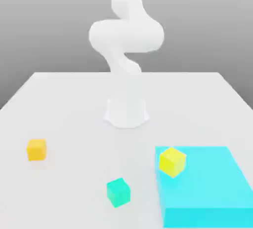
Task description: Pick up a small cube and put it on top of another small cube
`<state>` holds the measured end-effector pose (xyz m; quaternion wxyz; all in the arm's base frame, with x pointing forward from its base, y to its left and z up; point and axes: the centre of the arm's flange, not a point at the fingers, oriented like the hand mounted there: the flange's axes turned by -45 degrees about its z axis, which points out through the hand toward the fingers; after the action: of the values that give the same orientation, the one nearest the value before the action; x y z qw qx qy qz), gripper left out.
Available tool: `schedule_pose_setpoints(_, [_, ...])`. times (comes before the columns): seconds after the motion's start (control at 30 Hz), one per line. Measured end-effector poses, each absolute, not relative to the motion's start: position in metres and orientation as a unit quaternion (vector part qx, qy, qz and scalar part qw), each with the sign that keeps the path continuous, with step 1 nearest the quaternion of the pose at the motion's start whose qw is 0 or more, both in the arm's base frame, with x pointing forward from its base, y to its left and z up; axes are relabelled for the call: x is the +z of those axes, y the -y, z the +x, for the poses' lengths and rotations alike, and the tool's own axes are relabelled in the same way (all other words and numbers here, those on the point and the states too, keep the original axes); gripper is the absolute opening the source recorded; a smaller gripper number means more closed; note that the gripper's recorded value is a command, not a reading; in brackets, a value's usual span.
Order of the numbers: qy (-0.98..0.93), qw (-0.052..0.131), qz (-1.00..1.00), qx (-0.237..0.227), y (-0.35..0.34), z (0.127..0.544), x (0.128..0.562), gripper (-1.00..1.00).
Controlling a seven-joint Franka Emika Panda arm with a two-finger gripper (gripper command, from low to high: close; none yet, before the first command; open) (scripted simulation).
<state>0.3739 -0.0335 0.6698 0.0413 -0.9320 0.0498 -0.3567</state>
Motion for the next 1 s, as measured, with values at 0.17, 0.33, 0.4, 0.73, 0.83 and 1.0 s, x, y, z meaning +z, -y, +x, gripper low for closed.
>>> schedule_pose_setpoints(0.17, [-0.147, 0.102, -0.942, -0.285, 0.095, 0.413, 0.575, 0.0])
schedule_pose_setpoints(0.33, [-0.249, 0.135, -0.935, -0.212, 0.144, 0.425, 0.476, 0.0])
schedule_pose_setpoints(0.4, [-0.291, 0.141, -0.928, -0.184, 0.162, 0.423, 0.437, 0.0])
schedule_pose_setpoints(0.73, [-0.5, 0.108, -0.857, -0.062, 0.237, 0.352, 0.271, 0.0])
schedule_pose_setpoints(0.83, [-0.567, 0.08, -0.819, -0.036, 0.262, 0.31, 0.237, 0.0])
schedule_pose_setpoints(1.0, [-0.66, 0.018, -0.751, -0.006, 0.29, 0.238, 0.2, 0.0])
